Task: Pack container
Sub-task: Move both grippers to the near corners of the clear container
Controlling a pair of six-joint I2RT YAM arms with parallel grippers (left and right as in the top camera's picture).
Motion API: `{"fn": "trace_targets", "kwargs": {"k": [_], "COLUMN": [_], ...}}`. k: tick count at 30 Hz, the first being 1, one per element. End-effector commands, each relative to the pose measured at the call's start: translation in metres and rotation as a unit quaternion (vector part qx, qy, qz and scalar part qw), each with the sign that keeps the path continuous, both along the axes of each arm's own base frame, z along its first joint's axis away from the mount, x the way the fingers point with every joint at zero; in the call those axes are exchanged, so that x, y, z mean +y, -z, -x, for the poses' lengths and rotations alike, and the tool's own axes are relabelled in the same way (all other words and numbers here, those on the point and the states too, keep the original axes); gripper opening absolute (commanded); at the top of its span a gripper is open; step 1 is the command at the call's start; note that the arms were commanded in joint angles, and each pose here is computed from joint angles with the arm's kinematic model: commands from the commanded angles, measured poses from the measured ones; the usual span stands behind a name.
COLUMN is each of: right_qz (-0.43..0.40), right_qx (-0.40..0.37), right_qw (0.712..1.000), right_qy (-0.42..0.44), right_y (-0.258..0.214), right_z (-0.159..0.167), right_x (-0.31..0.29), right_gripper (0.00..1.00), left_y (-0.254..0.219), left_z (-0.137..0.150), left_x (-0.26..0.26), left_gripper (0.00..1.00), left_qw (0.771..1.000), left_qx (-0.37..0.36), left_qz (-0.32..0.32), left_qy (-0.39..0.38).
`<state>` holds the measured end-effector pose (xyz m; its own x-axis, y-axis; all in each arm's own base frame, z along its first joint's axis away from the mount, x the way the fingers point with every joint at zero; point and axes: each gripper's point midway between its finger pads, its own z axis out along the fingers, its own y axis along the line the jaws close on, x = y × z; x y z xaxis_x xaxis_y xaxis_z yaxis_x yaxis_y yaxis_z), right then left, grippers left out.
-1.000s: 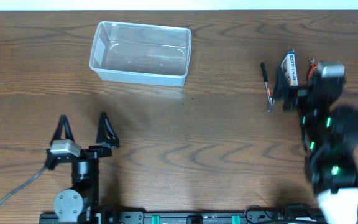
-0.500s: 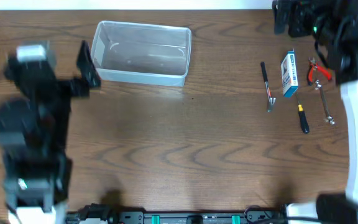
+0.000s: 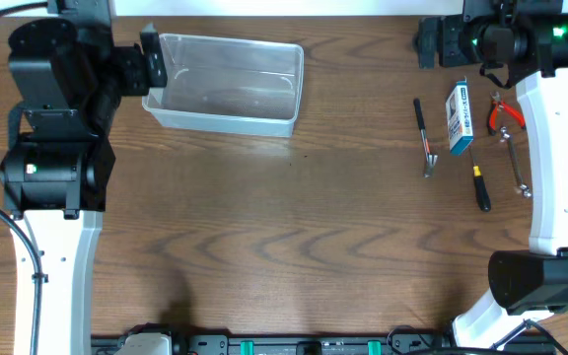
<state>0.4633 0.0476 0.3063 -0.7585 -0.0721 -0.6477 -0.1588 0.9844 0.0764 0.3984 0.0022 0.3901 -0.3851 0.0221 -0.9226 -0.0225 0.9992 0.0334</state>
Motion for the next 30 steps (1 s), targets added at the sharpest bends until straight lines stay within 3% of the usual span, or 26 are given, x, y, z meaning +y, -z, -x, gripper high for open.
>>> {"fn": "trace_targets", "kwargs": {"k": [1,3,9,16,18,22,26,30], "right_qz": [-0.01,-0.009,-0.007,-0.001,0.001,0.025,0.084,0.098], "right_qx": [-0.016,-0.017,0.001,0.053,0.07,0.104,0.121,0.124], "right_qw": [1.0,1.0,1.0,0.998,0.996,0.99,0.985,0.98], "right_qy": [0.002,0.002,-0.004,-0.043,-0.058,-0.087,-0.093,-0.117], "right_y": [-0.014,-0.014,0.001,0.045,0.06,0.096,0.13,0.148], "right_z": [0.001,0.001,-0.005,-0.013,-0.014,-0.014,-0.017,-0.016], "right_x": [0.0,0.0,0.004,0.043,0.058,0.091,0.112,0.138], "right_gripper": [0.99,0.99,0.99,0.91,0.85,0.62,0.49,0.47], "left_y": [0.002,0.017,0.058,0.121,0.136,0.158,0.176,0.186], "left_z": [0.006,0.008,-0.009,-0.037,-0.041,-0.046,-0.049,-0.051], "left_x": [-0.002,-0.002,0.002,0.016,0.015,0.004,0.003,0.002], "left_gripper": [0.47,0.45,0.52,0.52,0.52,0.52,0.26,0.21], "left_qw": [1.0,0.999,0.994,0.98,0.975,0.966,0.959,0.96], "left_qx": [0.015,0.043,0.106,0.18,0.2,0.231,0.253,0.265], "left_qz": [-0.003,-0.003,-0.005,0.061,0.08,0.117,0.124,0.087], "left_qy": [0.006,0.006,-0.001,-0.057,-0.052,-0.016,-0.007,0.022]}}
